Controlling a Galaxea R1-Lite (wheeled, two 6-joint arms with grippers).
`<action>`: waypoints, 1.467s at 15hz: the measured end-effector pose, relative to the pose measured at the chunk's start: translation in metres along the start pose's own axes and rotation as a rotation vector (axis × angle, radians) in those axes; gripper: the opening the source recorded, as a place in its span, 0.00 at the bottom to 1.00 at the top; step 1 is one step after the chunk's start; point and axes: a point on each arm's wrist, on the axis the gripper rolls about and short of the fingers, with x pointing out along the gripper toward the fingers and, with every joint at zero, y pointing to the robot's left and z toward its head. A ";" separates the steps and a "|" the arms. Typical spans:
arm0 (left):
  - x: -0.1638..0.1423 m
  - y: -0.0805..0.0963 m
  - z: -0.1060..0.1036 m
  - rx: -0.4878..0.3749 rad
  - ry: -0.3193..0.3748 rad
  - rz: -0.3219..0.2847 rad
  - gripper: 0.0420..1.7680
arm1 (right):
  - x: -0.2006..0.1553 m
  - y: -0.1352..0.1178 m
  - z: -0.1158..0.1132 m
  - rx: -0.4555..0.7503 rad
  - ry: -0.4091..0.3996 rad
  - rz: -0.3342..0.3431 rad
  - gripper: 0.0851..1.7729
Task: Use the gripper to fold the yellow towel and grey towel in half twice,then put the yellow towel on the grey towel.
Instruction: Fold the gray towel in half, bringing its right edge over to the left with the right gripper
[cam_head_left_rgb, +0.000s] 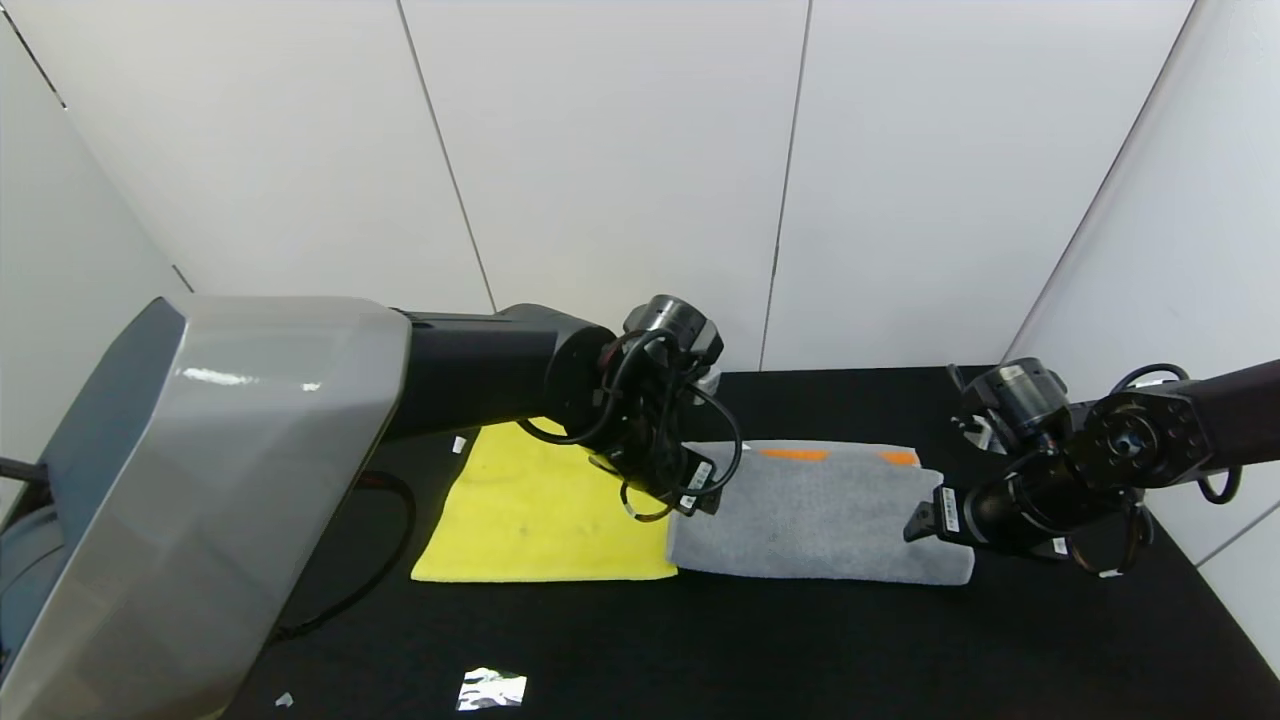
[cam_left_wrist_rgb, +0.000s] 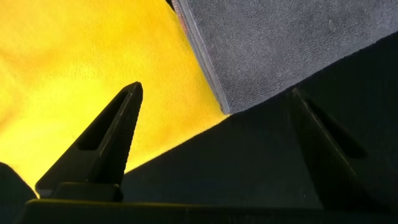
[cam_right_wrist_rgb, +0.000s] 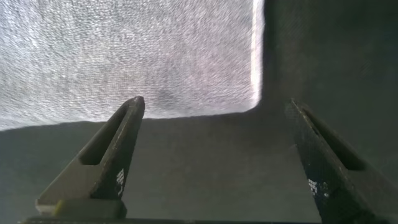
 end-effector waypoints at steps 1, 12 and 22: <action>-0.002 0.001 -0.001 -0.001 -0.001 0.000 0.93 | 0.001 0.001 -0.001 0.017 0.006 -0.001 0.92; -0.005 0.009 -0.007 -0.015 0.017 0.010 0.96 | 0.024 0.007 -0.005 0.106 0.046 -0.018 0.95; -0.005 0.010 -0.009 -0.017 0.025 0.008 0.96 | 0.042 0.015 0.000 0.092 0.040 -0.042 0.96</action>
